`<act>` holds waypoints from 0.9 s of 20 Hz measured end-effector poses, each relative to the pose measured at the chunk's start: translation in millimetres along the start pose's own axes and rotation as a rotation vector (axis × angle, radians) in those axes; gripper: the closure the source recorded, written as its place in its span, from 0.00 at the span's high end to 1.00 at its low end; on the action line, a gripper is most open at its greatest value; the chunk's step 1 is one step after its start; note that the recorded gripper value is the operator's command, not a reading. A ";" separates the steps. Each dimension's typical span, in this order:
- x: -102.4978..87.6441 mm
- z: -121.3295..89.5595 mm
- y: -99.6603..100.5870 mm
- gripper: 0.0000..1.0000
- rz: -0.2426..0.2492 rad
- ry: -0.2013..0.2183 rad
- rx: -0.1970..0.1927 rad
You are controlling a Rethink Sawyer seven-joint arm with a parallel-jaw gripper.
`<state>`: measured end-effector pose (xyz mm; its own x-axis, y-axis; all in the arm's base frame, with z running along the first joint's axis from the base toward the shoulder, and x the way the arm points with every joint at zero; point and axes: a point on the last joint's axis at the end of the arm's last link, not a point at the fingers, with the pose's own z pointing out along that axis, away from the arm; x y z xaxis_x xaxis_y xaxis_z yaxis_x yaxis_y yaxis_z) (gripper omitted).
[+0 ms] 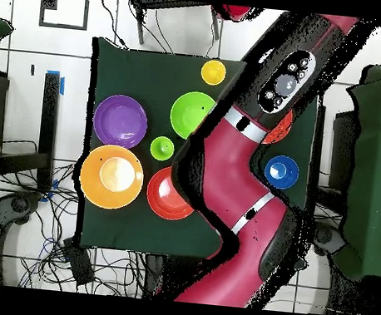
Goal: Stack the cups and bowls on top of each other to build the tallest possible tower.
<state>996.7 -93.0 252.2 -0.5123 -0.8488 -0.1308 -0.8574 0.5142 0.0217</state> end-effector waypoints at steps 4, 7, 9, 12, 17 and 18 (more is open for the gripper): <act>-2.4 -0.1 1.0 0.00 -0.005 -0.021 -0.004; -4.4 -0.4 1.9 0.00 -0.010 -0.039 -0.007; -5.6 -0.8 2.3 0.00 -0.013 -0.050 -0.008; -6.0 -0.7 2.6 0.00 -0.014 -0.054 -0.009; -6.1 0.5 2.8 0.00 -0.015 -0.055 -0.011; -6.1 0.7 2.8 0.00 -0.015 -0.056 -0.011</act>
<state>997.5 -86.3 252.4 -0.4962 -0.8480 -0.1863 -0.8656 0.4999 0.0302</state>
